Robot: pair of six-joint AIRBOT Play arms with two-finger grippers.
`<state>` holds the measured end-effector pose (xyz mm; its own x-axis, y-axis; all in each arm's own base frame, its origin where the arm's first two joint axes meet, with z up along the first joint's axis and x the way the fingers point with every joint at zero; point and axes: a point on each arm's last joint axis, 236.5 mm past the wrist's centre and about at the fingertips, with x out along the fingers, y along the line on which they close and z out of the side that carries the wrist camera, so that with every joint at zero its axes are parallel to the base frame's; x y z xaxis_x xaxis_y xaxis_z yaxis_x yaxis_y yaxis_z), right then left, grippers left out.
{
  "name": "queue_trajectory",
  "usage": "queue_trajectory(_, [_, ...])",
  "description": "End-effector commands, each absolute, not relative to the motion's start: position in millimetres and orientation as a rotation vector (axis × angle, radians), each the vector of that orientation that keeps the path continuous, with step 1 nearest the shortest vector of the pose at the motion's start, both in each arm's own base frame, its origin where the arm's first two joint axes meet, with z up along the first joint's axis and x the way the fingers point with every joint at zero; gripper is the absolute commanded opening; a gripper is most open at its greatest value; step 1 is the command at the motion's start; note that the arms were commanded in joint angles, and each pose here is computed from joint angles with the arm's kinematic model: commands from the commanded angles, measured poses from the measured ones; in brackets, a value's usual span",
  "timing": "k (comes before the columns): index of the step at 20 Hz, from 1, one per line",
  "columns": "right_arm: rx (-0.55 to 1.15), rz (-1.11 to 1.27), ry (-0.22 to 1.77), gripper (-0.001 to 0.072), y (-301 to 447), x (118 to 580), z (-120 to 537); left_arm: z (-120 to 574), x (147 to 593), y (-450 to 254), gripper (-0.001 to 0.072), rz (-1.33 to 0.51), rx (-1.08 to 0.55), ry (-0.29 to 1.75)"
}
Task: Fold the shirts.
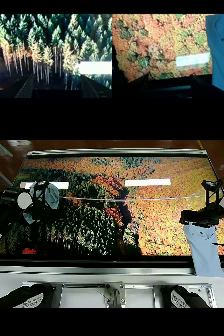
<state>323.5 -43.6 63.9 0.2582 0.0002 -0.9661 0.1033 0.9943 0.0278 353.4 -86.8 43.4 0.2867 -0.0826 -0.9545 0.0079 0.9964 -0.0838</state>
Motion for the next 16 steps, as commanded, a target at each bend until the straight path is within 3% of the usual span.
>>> queue_trajectory(1, [0.092,-0.071,1.308,0.0629,-43.8,323.3,64.1,43.2,353.5,-86.7,0.066,-0.06,-0.067,1.279])
queue_trajectory(13, [0.092,-0.071,1.308,0.0629,-43.8,323.4,64.1,43.2,353.5,-86.7,0.066,-0.06,-0.067,1.279])
queue_trajectory(16, [0.098,-0.068,1.185,0.0628,-44.1,350.9,73.3,43.2,353.7,-86.8,0.0661,-0.059,-0.069,1.278])
